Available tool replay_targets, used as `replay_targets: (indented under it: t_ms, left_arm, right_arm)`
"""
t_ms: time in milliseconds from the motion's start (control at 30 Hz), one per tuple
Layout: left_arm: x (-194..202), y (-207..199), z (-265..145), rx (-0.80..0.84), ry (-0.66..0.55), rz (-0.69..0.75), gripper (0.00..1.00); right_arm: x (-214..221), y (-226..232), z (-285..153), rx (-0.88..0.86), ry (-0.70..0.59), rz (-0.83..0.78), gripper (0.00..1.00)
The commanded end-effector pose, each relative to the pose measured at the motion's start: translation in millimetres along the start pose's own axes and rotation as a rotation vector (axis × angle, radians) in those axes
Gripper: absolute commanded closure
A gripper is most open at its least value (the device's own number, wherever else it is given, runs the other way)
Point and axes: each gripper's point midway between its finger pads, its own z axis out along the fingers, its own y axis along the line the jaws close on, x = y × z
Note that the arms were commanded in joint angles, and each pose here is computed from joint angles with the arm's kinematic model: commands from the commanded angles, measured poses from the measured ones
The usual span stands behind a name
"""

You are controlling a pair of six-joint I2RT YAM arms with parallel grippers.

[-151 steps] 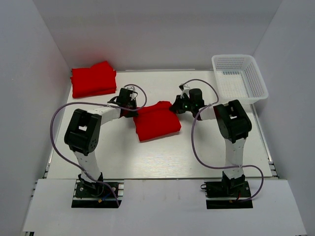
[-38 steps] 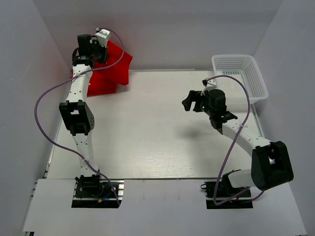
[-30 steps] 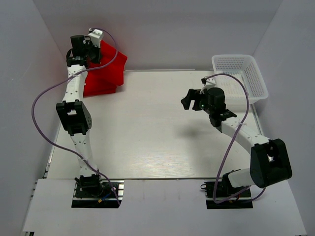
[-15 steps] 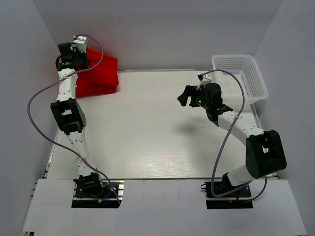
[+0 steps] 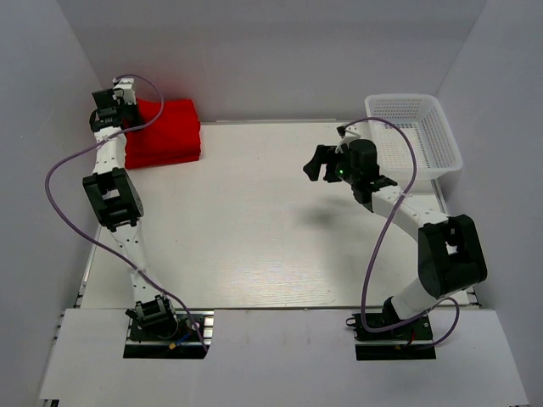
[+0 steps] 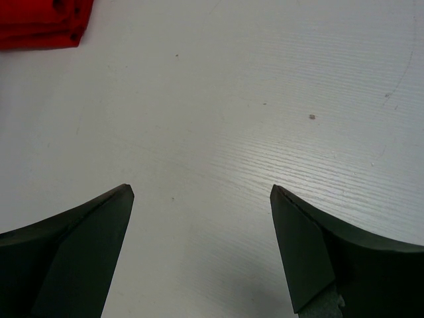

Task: Fold and stack the t-shirts
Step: Put the neatly folded tshirt into the corner of the board with the left arm

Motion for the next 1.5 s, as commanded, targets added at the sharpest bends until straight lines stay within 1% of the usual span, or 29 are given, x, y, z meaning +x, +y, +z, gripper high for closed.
replay_targets:
  t_ms: [0,33,67,100,133,200,233,267,400,433,467,500,567,600,633,667,700,867,933,967,1033,1067,1100,1167,1233,1267,1333,1433,1467]
  left_arm:
    - [-15,16,-6,-0.067,-0.044,-0.036,1.0]
    - [-12,28,-8,-0.117,-0.038,-0.052,0.97]
    - [-16,31,-10,-0.13,-0.045,-0.05,0.92]
    - [-16,32,-10,-0.141,-0.045,-0.075,0.68]
    - [-15,35,-10,-0.161,-0.043,-0.076,0.48]
    - [-13,47,-14,-0.212,-0.04,-0.109,0.4]
    - [-12,50,-14,-0.231,-0.039,-0.124,0.26]
    - [-10,53,-15,-0.255,-0.029,-0.141,0.01]
    - [-24,75,-34,-0.41,-0.061,-0.215,0.0]
    - [-30,76,-38,-0.427,-0.082,-0.246,0.0]
    - [-30,76,-38,-0.427,-0.082,-0.246,0.0]
    - [-42,72,-42,-0.401,-0.112,-0.24,0.0]
    - [-49,62,-41,-0.342,-0.132,-0.248,0.0]
    - [-59,49,-41,-0.301,-0.15,-0.238,0.0]
    - [-61,47,-40,-0.288,-0.16,-0.235,0.0]
    - [-73,38,-45,-0.277,-0.182,-0.225,0.0]
    - [-72,35,-45,-0.264,-0.185,-0.232,0.0]
    - [-98,10,-46,-0.14,-0.27,-0.249,0.0]
    - [-97,4,-41,-0.099,-0.29,-0.253,0.0]
    - [-104,-4,-38,-0.043,-0.321,-0.247,0.0]
    - [-101,-11,-28,0.01,-0.325,-0.249,0.0]
    - [-83,-14,-11,0.037,-0.289,-0.267,0.0]
    - [-92,-14,-10,0.048,-0.311,-0.266,0.0]
    - [-80,-14,3,0.061,-0.294,-0.279,0.0]
    - [-64,-9,16,0.04,-0.28,-0.288,0.0]
    - [-66,-3,16,0.01,-0.292,-0.289,0.0]
    - [-49,4,28,-0.024,-0.275,-0.3,0.0]
    - [-35,7,39,-0.034,-0.258,-0.307,0.0]
    - [-24,7,45,-0.034,-0.241,-0.313,0.0]
  right_arm:
    - [-18,6,4,-0.021,-0.029,-0.002,0.1]
    - [-17,6,5,-0.019,-0.023,-0.002,0.1]
    - [-17,7,6,-0.023,-0.02,-0.006,0.1]
    - [-17,5,7,-0.017,-0.019,-0.008,0.1]
    - [-14,5,7,-0.016,-0.009,-0.005,0.1]
    - [-16,4,9,-0.013,-0.011,-0.012,0.1]
    - [-19,5,9,-0.022,-0.013,-0.011,0.1]
    - [-18,6,10,-0.02,-0.009,-0.011,0.1]
    - [-18,7,12,-0.025,-0.007,-0.013,0.1]
    - [-19,5,11,-0.024,-0.008,-0.008,0.1]
    - [-18,6,11,-0.027,-0.005,-0.012,0.1]
    - [-18,7,11,-0.03,-0.004,-0.009,0.1]
    - [-15,8,13,-0.036,0.004,-0.009,0.1]
    - [-14,7,13,-0.038,0.006,-0.007,0.1]
    - [-14,9,14,-0.044,0.007,-0.01,0.1]
    - [-15,9,14,-0.046,0.009,-0.007,0.1]
    - [-15,8,15,-0.046,0.012,-0.009,0.1]
    - [-9,7,19,-0.046,0.037,-0.01,0.1]
    - [-7,5,21,-0.043,0.042,-0.01,0.1]
    - [-8,6,21,-0.046,0.038,-0.012,0.1]
    - [-6,5,23,-0.046,0.05,-0.006,0.1]
    - [-7,5,24,-0.044,0.05,-0.009,0.1]
    - [-6,4,26,-0.043,0.056,-0.009,0.1]
    - [-5,2,28,-0.032,0.059,-0.013,0.1]
    - [-1,0,29,-0.027,0.072,-0.018,0.1]
    - [-1,-3,32,-0.016,0.075,-0.016,0.1]
    - [-3,-3,34,-0.012,0.079,-0.025,0.1]
    - [-2,-7,39,-0.003,0.088,-0.023,0.1]
    - [1,-8,41,0.0,0.1,-0.024,0.1]
